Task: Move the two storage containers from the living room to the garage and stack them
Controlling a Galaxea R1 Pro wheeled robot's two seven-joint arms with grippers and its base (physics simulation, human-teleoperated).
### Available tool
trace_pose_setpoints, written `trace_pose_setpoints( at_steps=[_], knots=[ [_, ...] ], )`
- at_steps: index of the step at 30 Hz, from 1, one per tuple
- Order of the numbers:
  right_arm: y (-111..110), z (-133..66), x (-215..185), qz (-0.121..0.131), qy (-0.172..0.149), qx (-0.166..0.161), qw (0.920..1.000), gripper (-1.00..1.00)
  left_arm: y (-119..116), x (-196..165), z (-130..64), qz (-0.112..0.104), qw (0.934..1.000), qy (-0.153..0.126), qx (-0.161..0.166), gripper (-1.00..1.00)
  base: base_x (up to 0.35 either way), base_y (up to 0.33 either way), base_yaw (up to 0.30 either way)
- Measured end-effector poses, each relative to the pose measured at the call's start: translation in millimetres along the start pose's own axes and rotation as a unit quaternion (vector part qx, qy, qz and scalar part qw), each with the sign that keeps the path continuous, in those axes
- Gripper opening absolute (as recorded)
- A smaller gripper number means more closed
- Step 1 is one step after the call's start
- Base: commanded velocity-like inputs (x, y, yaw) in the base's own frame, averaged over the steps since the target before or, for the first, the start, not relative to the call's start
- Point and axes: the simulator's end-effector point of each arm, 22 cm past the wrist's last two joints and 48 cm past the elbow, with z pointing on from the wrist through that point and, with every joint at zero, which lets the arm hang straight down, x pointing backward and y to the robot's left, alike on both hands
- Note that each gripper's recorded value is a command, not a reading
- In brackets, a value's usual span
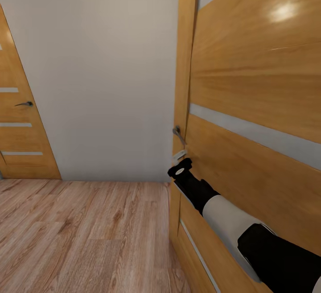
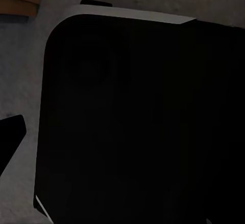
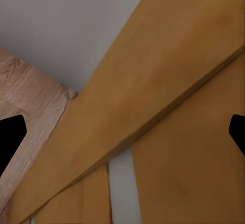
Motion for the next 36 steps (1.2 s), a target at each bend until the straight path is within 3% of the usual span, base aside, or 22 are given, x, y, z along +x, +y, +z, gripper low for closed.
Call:
trace_pose_setpoints(
  at_steps=[36],
  knots=[
    [-111,17.2,77,0.0,0.049,0.072,0.9962,1.0,0,-1,0.0,0.0,1.0,0.0,0.001,1.0,0.0,0.0,0.0]
  ],
)
